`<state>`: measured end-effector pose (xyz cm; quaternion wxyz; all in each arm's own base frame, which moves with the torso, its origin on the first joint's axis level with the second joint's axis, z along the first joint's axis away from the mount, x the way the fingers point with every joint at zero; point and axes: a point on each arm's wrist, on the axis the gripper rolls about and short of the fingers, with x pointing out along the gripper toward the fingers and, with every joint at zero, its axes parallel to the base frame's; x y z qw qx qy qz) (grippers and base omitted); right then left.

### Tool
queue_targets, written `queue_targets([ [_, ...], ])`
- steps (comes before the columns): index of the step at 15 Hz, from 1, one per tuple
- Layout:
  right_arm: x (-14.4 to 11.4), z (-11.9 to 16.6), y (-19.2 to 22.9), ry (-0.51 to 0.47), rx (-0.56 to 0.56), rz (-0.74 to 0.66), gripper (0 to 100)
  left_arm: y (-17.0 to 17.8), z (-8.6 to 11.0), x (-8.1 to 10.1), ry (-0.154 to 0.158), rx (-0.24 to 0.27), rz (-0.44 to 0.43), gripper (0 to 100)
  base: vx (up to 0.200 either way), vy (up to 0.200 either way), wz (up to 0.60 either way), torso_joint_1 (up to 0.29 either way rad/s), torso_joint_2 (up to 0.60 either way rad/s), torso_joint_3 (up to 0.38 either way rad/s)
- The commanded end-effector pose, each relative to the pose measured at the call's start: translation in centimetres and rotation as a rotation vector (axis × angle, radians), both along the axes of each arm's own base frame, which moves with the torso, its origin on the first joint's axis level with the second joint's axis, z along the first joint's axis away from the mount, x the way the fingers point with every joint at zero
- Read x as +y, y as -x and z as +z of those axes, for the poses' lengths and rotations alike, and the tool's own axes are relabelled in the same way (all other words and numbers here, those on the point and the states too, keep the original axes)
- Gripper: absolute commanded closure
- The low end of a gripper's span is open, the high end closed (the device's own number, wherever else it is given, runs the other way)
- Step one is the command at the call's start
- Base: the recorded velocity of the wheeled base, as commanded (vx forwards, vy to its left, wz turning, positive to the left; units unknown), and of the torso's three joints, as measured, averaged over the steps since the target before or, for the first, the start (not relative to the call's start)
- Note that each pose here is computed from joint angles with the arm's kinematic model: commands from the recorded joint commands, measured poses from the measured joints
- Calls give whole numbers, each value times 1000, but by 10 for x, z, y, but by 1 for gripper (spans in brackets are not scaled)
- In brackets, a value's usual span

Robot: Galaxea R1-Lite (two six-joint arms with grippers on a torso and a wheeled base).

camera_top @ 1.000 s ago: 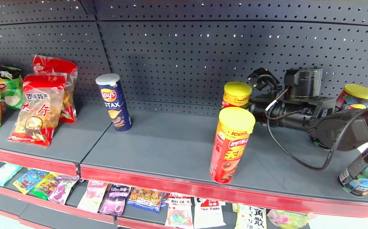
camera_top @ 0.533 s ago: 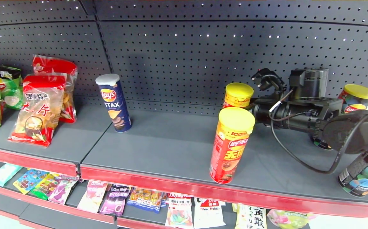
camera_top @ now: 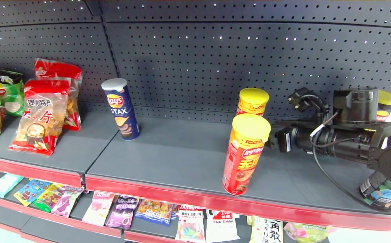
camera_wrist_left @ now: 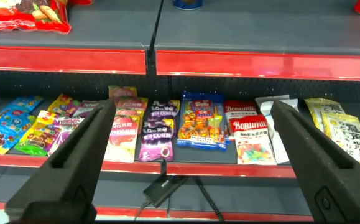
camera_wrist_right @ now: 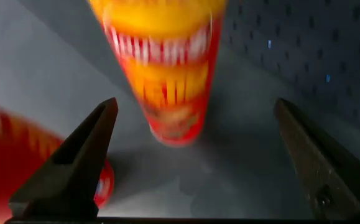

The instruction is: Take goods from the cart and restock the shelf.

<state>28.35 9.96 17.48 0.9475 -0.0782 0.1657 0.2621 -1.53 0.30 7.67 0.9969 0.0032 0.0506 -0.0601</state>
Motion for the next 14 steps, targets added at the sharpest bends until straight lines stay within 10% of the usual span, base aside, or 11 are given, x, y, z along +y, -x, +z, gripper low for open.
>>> queue_targets([
  [1, -8, -8, 14, 14, 32, -15, 0, 0, 0, 0, 0, 3, 1, 0, 0, 0, 0, 0, 0, 0],
  [14, -4, -51, 30, 81, 185, 9, 0, 0, 0, 0, 0, 3, 1, 0, 0, 0, 0, 0, 0, 0],
])
